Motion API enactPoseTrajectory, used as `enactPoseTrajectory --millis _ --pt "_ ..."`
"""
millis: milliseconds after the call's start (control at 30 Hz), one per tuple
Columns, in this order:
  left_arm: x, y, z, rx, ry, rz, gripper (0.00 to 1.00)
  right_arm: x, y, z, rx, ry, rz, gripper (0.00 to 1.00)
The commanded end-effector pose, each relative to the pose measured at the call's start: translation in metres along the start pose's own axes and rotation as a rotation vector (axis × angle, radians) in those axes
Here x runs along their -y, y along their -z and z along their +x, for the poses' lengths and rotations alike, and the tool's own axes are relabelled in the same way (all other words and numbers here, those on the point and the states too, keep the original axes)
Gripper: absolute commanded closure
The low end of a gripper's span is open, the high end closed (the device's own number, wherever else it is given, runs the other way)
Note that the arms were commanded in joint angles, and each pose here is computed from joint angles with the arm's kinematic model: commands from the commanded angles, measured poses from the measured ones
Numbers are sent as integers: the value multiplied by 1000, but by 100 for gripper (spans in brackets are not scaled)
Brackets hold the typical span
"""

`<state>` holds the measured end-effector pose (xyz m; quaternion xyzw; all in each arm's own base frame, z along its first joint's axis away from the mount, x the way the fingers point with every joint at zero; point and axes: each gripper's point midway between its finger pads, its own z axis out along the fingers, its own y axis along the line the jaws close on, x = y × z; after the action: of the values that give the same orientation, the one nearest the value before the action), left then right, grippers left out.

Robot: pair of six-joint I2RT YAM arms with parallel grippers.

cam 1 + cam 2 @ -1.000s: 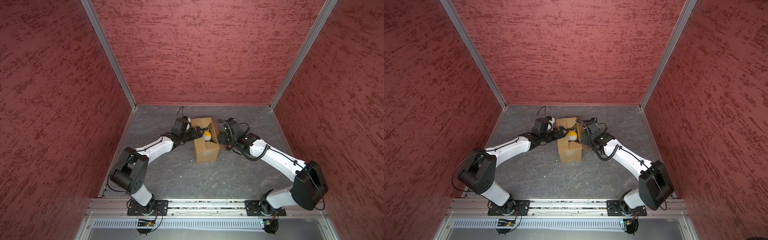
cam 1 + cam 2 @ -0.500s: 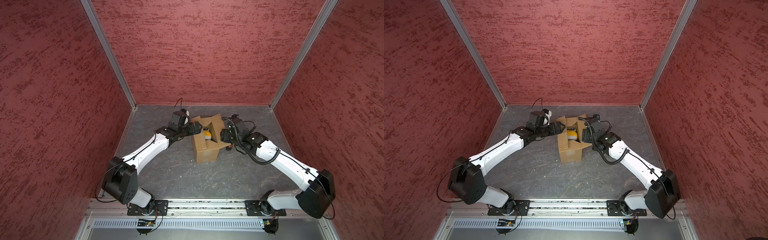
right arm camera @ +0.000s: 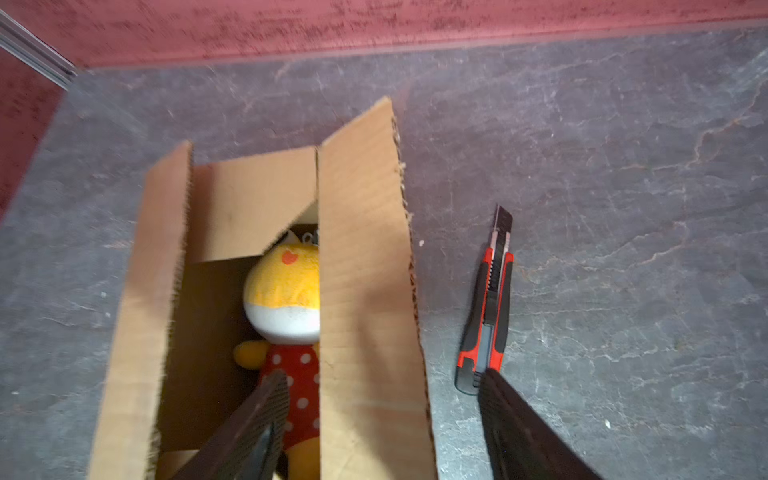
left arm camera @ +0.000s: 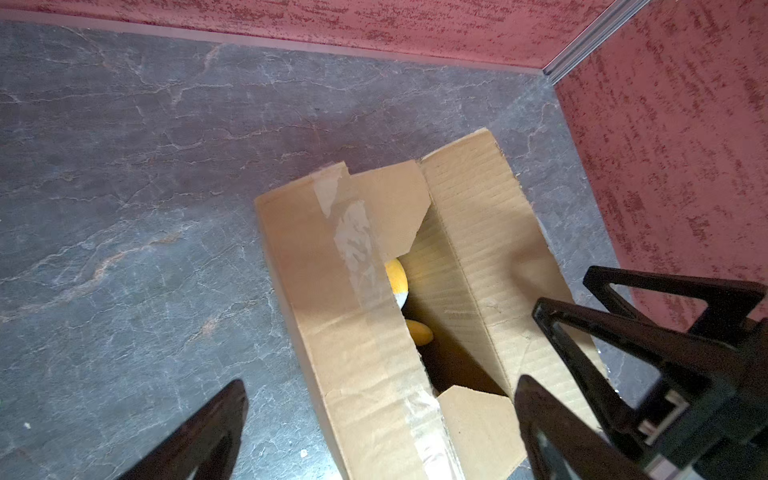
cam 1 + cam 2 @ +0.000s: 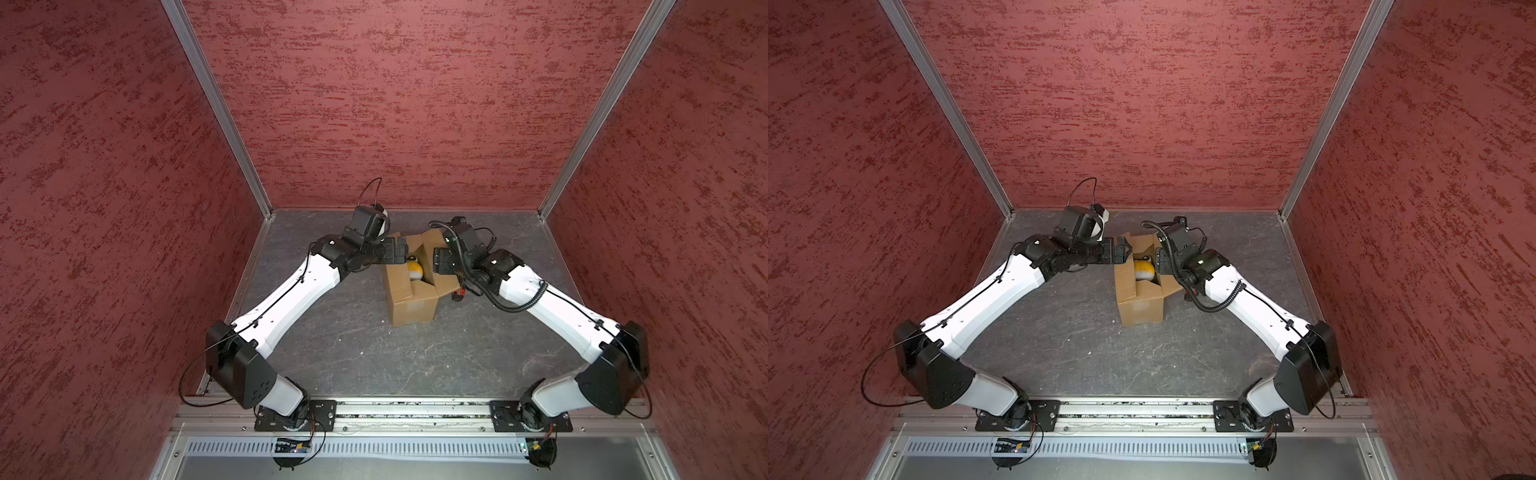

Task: Unpack the express box

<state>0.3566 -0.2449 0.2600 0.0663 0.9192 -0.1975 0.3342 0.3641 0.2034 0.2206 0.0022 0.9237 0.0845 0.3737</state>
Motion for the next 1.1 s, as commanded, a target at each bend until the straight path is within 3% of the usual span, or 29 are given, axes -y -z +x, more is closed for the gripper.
enactPoseTrajectory --millis 0,433,1067 --pt "-9 -12 21 -103 -72 -98 0 10 2 -9 17 3 25 25" --pt "9 -31 20 -180 -153 -181 0 12 -9 -5 -27 -53 -169 25" --pt "1 -43 23 -250 -274 -378 0 -3 -17 -5 -16 -92 -318 33"
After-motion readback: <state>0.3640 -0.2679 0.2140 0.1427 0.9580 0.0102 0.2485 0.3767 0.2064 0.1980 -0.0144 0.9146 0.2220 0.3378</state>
